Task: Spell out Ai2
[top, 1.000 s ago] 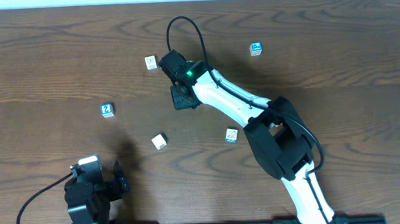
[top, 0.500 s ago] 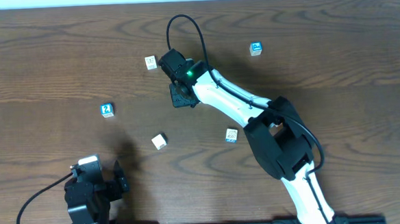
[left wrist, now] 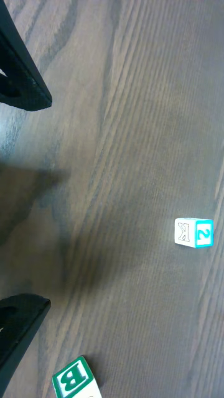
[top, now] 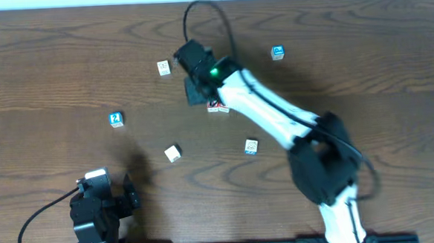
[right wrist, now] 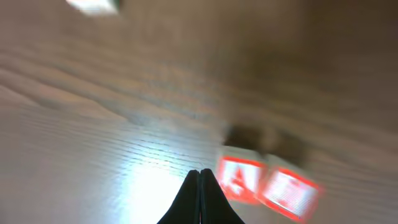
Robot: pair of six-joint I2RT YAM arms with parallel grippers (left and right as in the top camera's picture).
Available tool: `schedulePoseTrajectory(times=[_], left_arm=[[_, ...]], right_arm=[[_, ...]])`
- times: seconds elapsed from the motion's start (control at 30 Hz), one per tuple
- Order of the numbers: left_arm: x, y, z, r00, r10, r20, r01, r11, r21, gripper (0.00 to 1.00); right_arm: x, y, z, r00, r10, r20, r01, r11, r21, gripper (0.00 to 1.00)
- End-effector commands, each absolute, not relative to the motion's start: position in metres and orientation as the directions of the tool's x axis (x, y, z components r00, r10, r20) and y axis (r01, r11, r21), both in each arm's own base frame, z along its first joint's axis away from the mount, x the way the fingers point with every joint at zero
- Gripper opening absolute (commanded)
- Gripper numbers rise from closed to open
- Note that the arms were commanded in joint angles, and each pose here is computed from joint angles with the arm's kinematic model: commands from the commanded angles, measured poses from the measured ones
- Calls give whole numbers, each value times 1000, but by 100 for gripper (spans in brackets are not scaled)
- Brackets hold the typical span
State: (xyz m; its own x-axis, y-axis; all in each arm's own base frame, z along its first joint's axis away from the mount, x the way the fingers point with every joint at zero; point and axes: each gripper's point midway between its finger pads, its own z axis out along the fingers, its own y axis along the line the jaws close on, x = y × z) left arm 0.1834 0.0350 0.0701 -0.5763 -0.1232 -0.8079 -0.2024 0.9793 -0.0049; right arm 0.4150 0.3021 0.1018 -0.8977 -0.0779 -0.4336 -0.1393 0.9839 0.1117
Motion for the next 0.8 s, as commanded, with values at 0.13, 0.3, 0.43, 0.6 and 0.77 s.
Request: schedulePoseTrajectory(times=[0.13,0.3,0.43,0.6,0.77], left_arm=[[181,37,64,-592,-113,-798,-203,979,12,95],[181,37,64,-592,-113,-798,-203,979,12,95],[181,37,64,-593,-113,-797,-203,979,12,95],[181,37,64,-593,-113,-797,-203,979,12,95],[181,37,64,-593,-113,-797,-203,979,12,95]], right_arm=[[419,201,219,-800,55,-597,77,997,-11,1],[395,148,244,-813,61,-579,121,990,-66,1],[374,110,271,-778,32,-627,105,991,-80,1],[331,52,279,-721,104,-685,167,986,-27,1],[287,25,259,-675,202,-710,209,975,79,1]])
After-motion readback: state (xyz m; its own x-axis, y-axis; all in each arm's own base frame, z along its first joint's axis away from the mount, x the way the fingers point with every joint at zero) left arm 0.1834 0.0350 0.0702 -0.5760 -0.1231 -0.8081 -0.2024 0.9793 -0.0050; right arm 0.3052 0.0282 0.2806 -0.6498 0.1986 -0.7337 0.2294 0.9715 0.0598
